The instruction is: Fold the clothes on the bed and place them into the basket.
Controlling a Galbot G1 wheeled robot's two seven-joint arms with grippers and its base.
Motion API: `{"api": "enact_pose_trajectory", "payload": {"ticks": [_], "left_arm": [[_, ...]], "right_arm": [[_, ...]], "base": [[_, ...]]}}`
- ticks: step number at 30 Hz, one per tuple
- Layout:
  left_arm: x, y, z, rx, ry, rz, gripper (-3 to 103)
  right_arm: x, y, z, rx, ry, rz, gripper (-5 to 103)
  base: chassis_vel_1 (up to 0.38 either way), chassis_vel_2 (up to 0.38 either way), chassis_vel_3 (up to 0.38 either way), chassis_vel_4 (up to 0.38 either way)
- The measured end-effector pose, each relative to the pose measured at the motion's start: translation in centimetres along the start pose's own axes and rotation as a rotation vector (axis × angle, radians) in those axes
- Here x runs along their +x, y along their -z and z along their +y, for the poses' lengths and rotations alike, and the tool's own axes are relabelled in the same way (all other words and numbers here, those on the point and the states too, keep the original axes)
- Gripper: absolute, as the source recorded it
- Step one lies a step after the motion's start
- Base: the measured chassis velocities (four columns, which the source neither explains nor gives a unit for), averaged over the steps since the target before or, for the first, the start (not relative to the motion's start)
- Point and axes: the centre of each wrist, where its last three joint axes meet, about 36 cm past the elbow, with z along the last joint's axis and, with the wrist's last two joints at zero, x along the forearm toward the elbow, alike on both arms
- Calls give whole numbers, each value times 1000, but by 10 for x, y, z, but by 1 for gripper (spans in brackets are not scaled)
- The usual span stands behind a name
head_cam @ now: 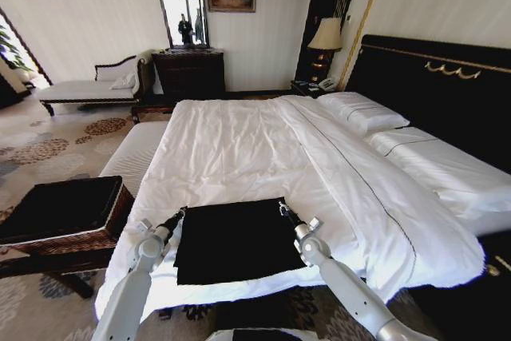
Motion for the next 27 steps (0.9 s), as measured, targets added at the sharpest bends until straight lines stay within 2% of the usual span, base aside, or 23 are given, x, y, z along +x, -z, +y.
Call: {"api": "enact_pose_trajectory", "payload": {"ticks": [8,10,11,15,17,19,21,23,26,27], "left_arm": [[11,8,-8,5,-54,-49,1],[25,19,-22,12,-120,-93,1],[25,19,-22,12,-120,-93,1],[54,51,-55,35,-251,-188,1],[58,56,-59,37,-268,-201,1],[74,74,-75,42,-327,-245,1],[87,85,-88,33,-369,-273,1],[90,88,-91,29,-380,-280,1],[115,98,-111,-8,-439,-313,1],[115,98,-111,-8,-439,-313,1]], "right_arm": [[9,17,18,4,92,-108,1],[18,30,30,17,159,-179,1],[18,30,30,17,159,-179,1],[35,61,60,19,266,-278,1],[37,67,64,19,281,-292,1],[44,86,81,24,326,-340,1],[49,100,94,28,353,-379,1],[50,104,98,30,361,-389,1],[63,121,117,53,412,-435,1],[63,121,117,53,412,-435,1]], "base": [[0,0,0,0],[0,0,0,0],[0,0,0,0],[0,0,0,0],[0,0,0,0],[0,0,0,0],[0,0,0,0],[0,0,0,0],[0,0,0,0],[0,0,0,0]]}}
